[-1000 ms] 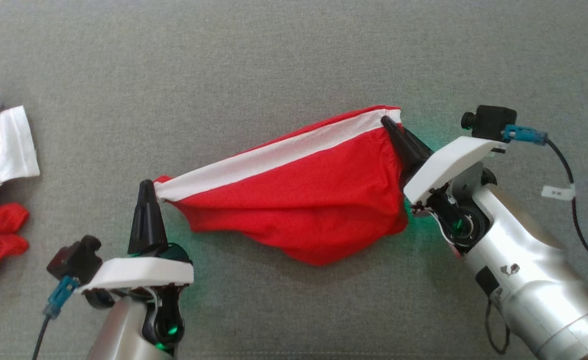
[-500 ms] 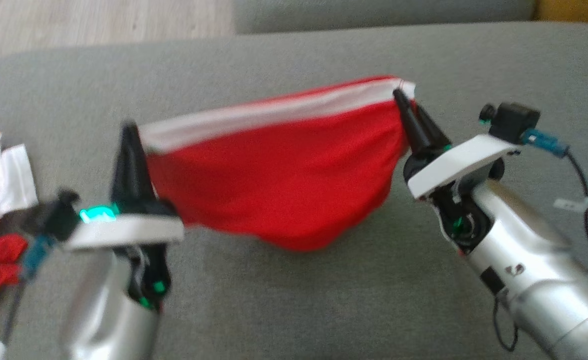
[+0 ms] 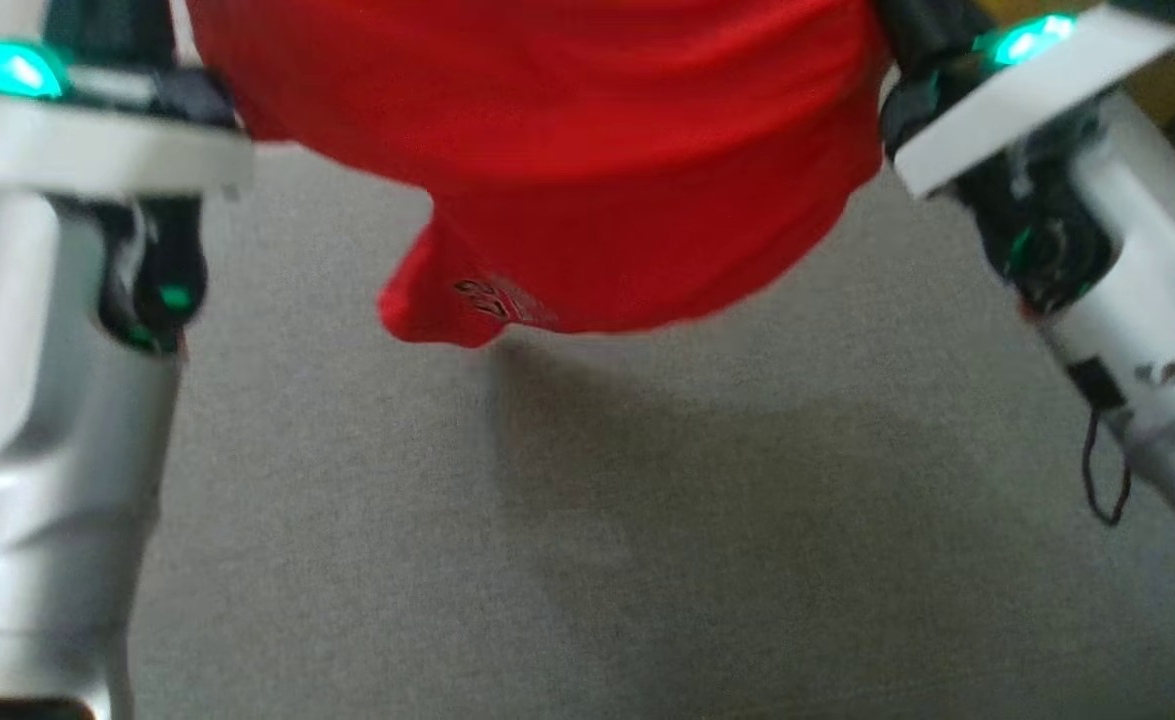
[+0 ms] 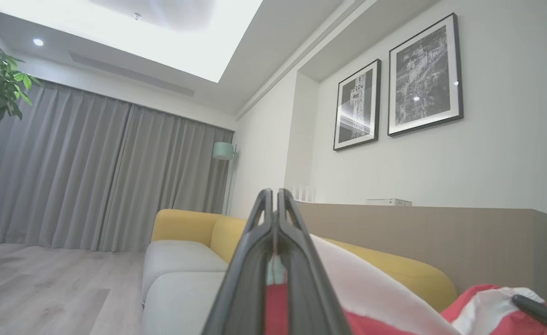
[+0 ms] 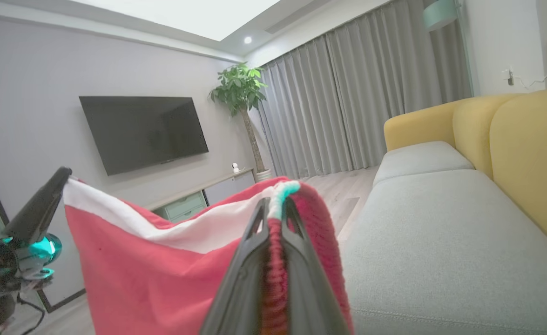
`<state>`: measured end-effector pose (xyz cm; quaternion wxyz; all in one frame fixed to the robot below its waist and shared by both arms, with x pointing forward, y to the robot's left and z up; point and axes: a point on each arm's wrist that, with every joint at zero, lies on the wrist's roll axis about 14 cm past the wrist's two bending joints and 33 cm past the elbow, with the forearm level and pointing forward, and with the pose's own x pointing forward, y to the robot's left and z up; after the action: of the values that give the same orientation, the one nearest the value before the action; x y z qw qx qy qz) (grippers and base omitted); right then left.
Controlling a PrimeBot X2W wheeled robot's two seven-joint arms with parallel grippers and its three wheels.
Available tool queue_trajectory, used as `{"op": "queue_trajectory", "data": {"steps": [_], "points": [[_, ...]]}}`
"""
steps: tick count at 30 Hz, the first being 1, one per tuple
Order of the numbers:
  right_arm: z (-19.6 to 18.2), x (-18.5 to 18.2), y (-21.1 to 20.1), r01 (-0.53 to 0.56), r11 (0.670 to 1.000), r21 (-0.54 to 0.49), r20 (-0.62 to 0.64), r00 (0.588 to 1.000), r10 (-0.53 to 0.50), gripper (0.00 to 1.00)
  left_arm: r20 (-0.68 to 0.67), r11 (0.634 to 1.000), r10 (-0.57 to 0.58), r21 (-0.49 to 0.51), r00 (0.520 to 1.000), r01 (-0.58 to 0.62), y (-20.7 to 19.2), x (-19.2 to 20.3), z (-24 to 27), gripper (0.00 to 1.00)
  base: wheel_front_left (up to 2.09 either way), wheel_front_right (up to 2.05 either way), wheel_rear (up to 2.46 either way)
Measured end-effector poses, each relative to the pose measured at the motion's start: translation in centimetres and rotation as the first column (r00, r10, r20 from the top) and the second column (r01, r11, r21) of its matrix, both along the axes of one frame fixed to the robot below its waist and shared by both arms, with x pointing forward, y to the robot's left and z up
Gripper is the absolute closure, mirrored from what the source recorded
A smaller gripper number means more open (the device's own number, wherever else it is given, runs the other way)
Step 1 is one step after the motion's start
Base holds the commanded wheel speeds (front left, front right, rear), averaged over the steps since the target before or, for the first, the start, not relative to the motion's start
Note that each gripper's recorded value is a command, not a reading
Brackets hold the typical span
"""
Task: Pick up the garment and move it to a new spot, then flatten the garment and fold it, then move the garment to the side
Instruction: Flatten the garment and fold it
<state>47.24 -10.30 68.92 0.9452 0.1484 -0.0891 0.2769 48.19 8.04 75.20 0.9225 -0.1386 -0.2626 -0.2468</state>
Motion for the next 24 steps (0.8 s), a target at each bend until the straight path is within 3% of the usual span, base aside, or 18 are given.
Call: {"op": "queue_trajectory", "data": {"steps": [12, 18, 24], "points": [[-1.1, 8.5, -1.7, 0.093, 0.976, -0.197, -0.004, 0.995, -0.095, 1.00, -0.058, 0.993, 0.101, 0.071, 0.993, -0.097, -0.7, 8.9, -2.3, 1.00, 0.00, 0.00, 0.00], [3.0, 14.5, -2.2, 0.215, 0.950, -0.226, 0.263, 0.953, -0.153, 1.00, 0.073, 0.972, 0.229, 0.040, 0.971, -0.232, 0.8, 14.6, -1.1, 1.00, 0.00, 0.00, 0.00], [5.3, 16.1, -2.3, 0.253, 0.950, -0.185, 0.393, 0.904, -0.165, 1.00, 0.249, 0.958, 0.287, -0.103, 0.925, -0.269, 2.9, 13.8, 3.5, 1.00, 0.00, 0.00, 0.00]]}}
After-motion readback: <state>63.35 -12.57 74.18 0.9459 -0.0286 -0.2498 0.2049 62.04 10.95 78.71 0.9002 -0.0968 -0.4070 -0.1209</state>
